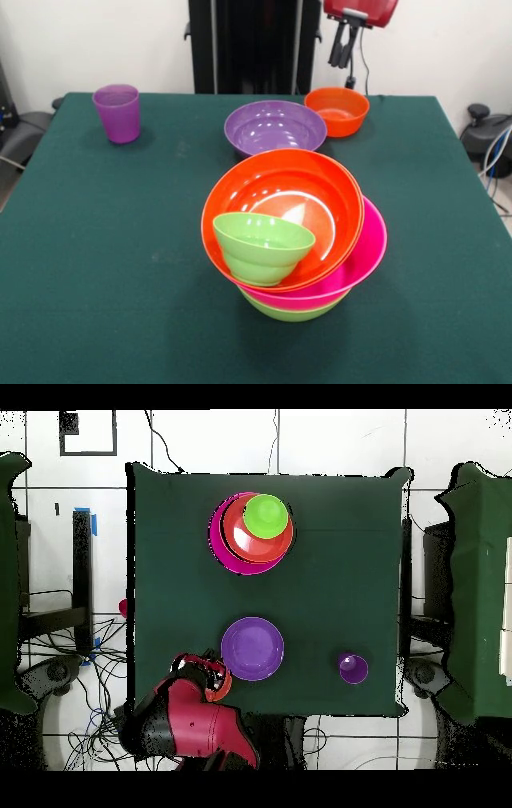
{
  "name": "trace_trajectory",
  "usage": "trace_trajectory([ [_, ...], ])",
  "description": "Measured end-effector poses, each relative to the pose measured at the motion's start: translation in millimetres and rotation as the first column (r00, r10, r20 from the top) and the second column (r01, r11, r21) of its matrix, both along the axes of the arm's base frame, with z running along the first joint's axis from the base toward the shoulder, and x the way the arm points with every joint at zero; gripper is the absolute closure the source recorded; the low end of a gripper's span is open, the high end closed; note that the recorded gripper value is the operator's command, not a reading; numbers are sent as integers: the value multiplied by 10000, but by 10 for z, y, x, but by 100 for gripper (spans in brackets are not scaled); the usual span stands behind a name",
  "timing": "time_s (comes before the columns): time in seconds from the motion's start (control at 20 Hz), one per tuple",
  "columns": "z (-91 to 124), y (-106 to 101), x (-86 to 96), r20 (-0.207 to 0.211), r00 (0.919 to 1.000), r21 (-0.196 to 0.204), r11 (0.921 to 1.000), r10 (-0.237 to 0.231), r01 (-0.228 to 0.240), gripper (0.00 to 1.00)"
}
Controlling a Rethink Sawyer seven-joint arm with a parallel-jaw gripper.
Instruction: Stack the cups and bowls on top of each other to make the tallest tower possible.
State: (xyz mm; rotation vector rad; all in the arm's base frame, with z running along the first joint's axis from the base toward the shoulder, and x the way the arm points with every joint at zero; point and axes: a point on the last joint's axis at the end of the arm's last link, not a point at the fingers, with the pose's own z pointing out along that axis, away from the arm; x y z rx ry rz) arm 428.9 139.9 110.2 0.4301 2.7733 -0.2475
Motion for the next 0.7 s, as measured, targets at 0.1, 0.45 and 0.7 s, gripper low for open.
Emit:
trace_trajectory([
  [0.1,-4,-1,20,196,9998,-18,10000,50,-50,100],
  [0.45,-67,-34,63,624,9979,-118,9998,156,-149,100],
  [0.7,-208,-58,4,430,9989,-233,9995,205,-195,0],
])
